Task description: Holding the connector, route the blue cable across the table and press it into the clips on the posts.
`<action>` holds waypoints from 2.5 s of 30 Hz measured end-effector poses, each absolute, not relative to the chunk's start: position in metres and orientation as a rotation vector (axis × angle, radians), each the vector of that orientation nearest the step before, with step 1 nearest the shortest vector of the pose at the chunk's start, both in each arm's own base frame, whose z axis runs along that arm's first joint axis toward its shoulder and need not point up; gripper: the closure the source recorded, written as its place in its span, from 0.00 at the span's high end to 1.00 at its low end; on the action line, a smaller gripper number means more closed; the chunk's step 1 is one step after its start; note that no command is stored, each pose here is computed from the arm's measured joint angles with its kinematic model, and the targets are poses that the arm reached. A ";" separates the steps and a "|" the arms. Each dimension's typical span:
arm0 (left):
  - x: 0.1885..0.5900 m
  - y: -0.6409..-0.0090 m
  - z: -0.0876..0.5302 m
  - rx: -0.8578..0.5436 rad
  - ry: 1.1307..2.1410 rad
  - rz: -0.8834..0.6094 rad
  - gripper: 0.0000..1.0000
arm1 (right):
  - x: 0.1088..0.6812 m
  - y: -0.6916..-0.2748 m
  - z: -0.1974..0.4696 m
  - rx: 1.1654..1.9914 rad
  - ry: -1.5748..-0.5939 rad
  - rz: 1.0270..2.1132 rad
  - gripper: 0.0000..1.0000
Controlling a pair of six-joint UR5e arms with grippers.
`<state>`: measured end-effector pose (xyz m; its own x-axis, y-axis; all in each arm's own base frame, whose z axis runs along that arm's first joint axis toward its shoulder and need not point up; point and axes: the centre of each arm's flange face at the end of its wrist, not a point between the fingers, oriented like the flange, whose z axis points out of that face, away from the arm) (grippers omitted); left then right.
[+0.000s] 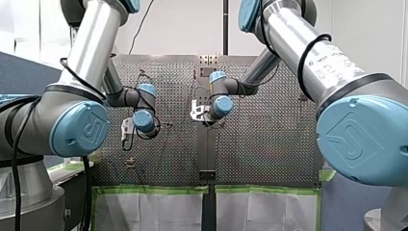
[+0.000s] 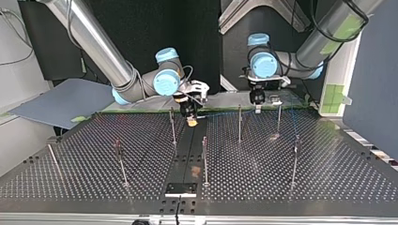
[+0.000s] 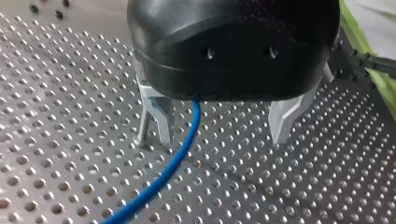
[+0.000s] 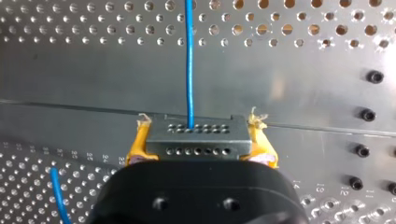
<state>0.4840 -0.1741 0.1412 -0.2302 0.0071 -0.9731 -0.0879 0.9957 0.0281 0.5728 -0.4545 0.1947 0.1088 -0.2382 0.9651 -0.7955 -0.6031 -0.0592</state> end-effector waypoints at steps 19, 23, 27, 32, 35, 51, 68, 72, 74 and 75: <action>0.435 -0.200 0.163 -0.016 1.774 0.035 1.00 | 0.573 -0.453 0.195 1.916 -1.006 1.510 0.00; 0.430 -0.214 0.164 -0.021 1.750 0.004 1.00 | 0.573 -0.453 0.195 1.917 -1.006 1.509 0.00; 0.432 -0.227 0.171 -0.048 1.705 -0.029 1.00 | 0.570 -0.455 0.195 1.918 -1.011 1.503 0.00; 0.437 -0.248 0.185 -0.068 1.637 -0.083 1.00 | 0.567 -0.458 0.194 1.916 -1.018 1.497 0.00; 0.439 -0.262 0.192 -0.058 1.614 -0.110 1.00 | 0.566 -0.460 0.195 1.913 -1.021 1.497 0.00; 0.469 -0.302 0.177 -0.046 1.638 -0.152 1.00 | 0.565 -0.466 0.202 1.896 -1.022 1.510 0.00; 0.525 -0.310 0.150 -0.075 1.659 -0.124 1.00 | 0.564 -0.468 0.204 1.894 -1.019 1.509 0.00; 0.534 -0.314 0.156 -0.075 1.648 -0.130 1.00 | 0.563 -0.468 0.205 1.892 -1.019 1.510 0.00; 0.535 -0.315 0.158 -0.076 1.654 -0.125 0.95 | 0.563 -0.469 0.205 1.892 -1.019 1.510 0.00; 0.534 -0.314 0.158 -0.076 1.658 -0.122 0.75 | 0.563 -0.469 0.205 1.891 -1.020 1.510 0.00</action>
<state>0.5345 -0.3144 0.1578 -0.0908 -0.1223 -0.9883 0.0234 0.9919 -0.1249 0.5629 -0.4691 0.2047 0.0998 -0.2395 0.9658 -0.8064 -0.5881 -0.0625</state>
